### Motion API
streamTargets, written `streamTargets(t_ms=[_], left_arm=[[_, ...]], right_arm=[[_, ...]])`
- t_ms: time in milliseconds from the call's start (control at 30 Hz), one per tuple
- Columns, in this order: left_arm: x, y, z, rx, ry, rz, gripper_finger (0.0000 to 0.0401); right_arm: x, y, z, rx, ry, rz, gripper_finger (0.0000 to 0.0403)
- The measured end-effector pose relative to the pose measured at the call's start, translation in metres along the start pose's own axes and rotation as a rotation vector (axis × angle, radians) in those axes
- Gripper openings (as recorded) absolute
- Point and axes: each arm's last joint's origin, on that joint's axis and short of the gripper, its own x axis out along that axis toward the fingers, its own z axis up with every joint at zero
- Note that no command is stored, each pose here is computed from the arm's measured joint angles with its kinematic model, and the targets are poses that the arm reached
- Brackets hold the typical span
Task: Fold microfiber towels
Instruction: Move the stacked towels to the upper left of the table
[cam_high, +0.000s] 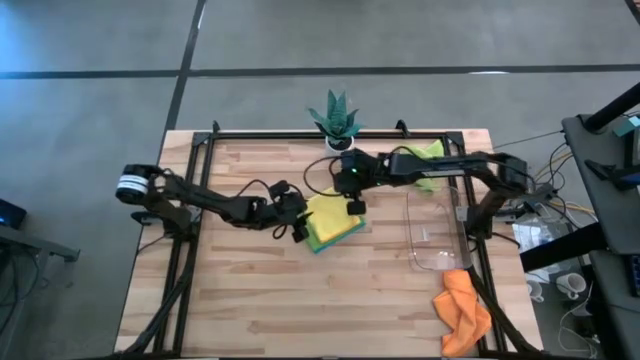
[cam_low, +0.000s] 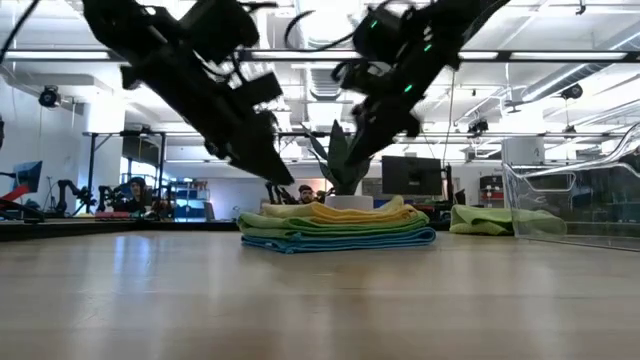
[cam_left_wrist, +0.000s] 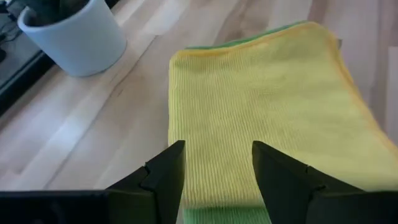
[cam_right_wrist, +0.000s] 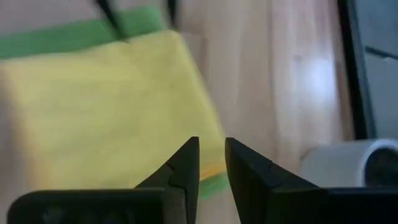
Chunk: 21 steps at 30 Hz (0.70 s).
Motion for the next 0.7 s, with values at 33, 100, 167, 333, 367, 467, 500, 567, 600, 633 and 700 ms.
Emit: streamTargets(t_ms=[33,100,167,333,367,467,500,567,600,633,700], left_arm=[[0.005,-0.002,-0.001,0.0,-0.004,-0.003,0.0171],[0.014,-0.009,0.004,0.0,-0.036,-0.044,0.0171],[0.023,-0.015,0.002,0.012,-0.011,-0.07,0.0171],[0.044,-0.024,-0.017,-0.02,0.098,-0.119,0.0171],[0.047,-0.025,-0.02,-0.029,0.118,-0.121,0.0171],[0.045,-0.022,-0.031,-0.025,0.223,-0.089,0.0171],[0.041,-0.019,-0.031,-0.024,0.241,-0.077,0.0171],[0.031,-0.012,-0.039,-0.007,0.306,-0.04,0.0171],[0.024,-0.008,-0.039,0.001,0.324,-0.03,0.0171],[0.018,-0.004,-0.041,0.004,0.334,-0.024,0.0171],[0.003,0.006,-0.047,-0.005,0.367,0.006,0.0171]], right_arm=[[-0.007,0.007,0.0,0.011,-0.007,0.011,0.0074],[-0.022,0.023,-0.002,0.022,-0.037,0.03,0.0074],[-0.031,0.042,-0.005,0.035,-0.07,0.056,0.0072],[-0.045,0.079,-0.014,0.078,-0.146,0.104,0.0068],[-0.046,0.084,-0.016,0.086,-0.148,0.105,0.0069],[-0.046,0.097,-0.02,0.113,-0.145,0.095,0.0074],[-0.046,0.1,-0.022,0.113,-0.135,0.1,0.0076],[-0.045,0.106,-0.021,0.109,-0.137,0.103,0.008],[-0.044,0.108,-0.021,0.107,-0.136,0.101,0.0081],[-0.043,0.11,-0.022,0.107,-0.132,0.104,0.0081],[-0.042,0.115,-0.021,0.108,-0.132,0.11,0.0081]])
